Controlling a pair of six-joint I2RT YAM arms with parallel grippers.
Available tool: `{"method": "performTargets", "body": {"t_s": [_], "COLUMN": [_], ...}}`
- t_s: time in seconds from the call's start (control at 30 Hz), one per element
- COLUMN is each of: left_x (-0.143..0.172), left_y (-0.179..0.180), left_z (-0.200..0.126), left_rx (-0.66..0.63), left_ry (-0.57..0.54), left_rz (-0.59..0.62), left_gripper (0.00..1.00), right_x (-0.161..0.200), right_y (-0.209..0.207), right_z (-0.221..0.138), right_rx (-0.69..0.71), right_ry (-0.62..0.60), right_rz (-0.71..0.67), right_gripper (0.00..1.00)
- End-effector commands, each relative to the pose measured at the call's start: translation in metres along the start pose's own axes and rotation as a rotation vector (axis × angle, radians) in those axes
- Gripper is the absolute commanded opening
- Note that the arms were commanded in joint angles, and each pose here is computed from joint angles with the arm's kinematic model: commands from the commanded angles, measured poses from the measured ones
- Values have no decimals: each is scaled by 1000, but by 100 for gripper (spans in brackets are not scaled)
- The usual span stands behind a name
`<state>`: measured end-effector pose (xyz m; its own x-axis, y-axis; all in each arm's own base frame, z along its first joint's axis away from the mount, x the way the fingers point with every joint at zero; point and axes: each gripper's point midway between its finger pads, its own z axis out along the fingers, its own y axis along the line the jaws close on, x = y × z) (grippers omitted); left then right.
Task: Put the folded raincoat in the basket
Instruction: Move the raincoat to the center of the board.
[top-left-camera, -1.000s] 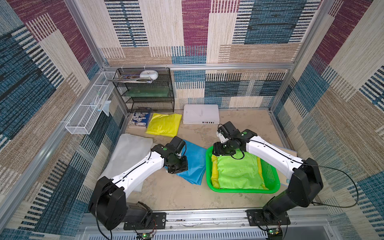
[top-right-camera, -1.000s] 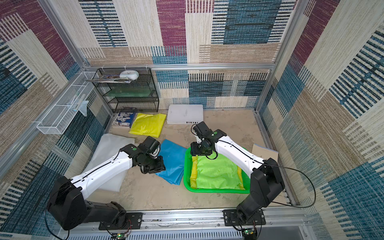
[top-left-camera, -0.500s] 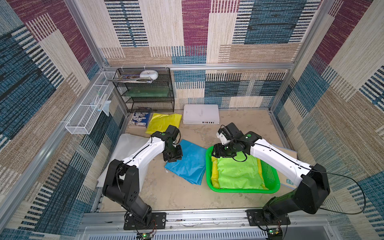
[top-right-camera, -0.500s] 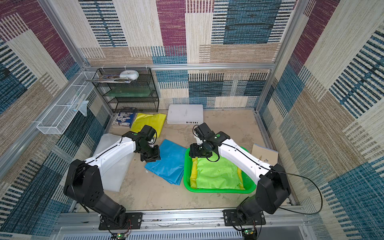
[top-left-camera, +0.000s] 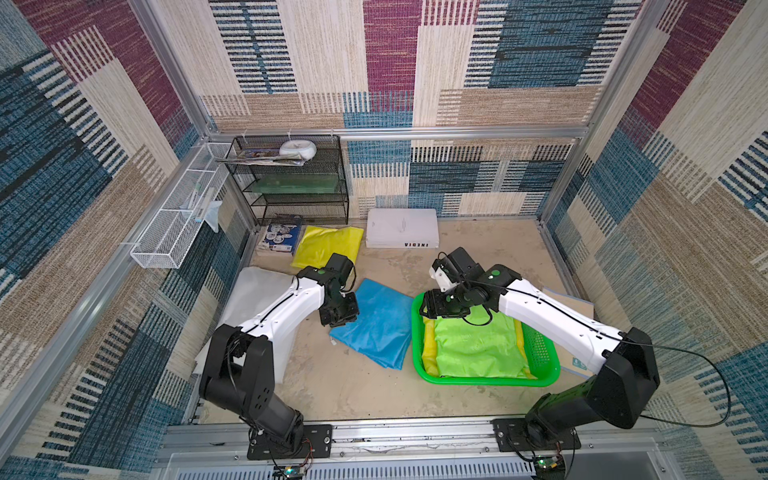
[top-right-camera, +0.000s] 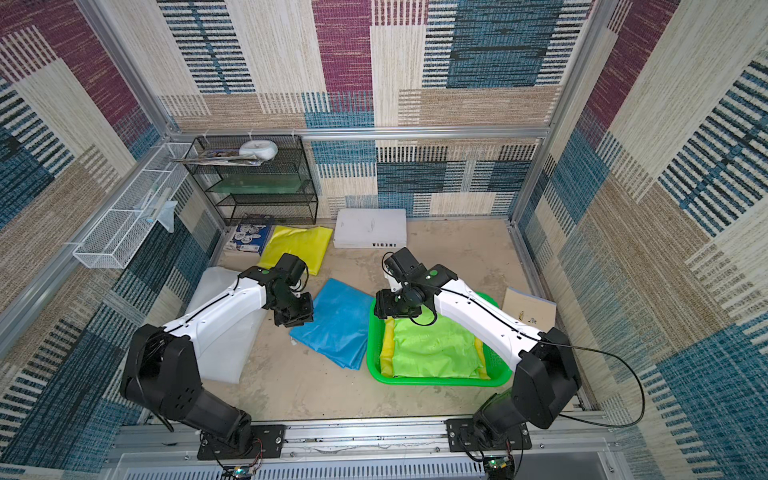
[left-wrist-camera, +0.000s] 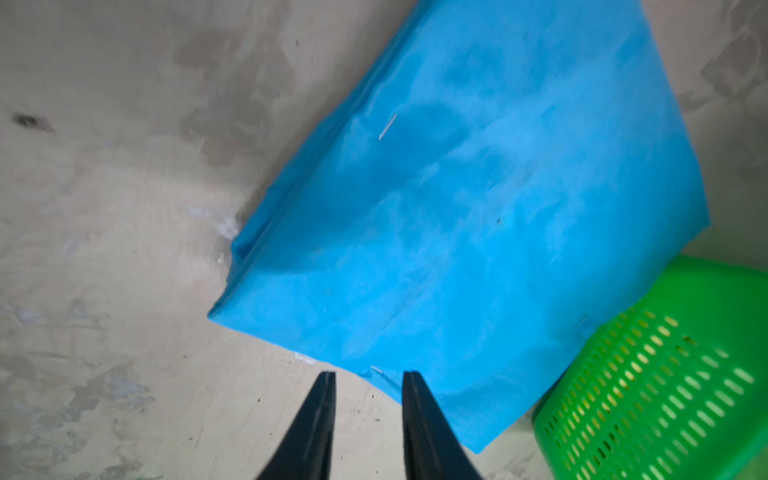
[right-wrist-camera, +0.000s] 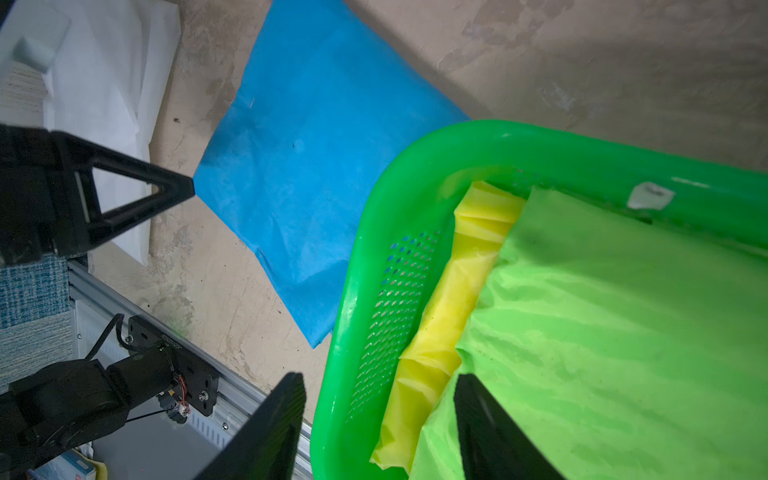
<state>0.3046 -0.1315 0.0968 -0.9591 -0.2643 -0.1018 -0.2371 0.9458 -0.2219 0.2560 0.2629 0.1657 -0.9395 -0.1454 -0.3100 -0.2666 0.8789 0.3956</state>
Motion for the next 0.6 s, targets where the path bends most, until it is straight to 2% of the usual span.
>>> {"method": "performTargets", "body": {"t_s": [0.0, 0.17, 0.43, 0.5, 0.57], "left_x": [-28, -40, -7, 1, 10], "left_y": [12, 22, 39, 48, 56], "left_z": [1, 25, 61, 64, 68], "left_rx": [-106, -126, -126, -145, -147], "left_ry": [-53, 6, 129, 130, 148], "left_rz": [30, -41, -66, -80, -104], "left_gripper": [33, 34, 31, 26, 13], "right_x": [-2, 0, -3, -3, -2], "right_y": [13, 24, 32, 32, 31], "right_z": [-3, 5, 13, 15, 16], "right_rx": [-34, -29, -26, -23, -23], "right_ry": [-10, 15, 23, 27, 29], "right_rz": [7, -19, -41, -42, -46], "right_gripper": [63, 63, 64, 64, 64]}}
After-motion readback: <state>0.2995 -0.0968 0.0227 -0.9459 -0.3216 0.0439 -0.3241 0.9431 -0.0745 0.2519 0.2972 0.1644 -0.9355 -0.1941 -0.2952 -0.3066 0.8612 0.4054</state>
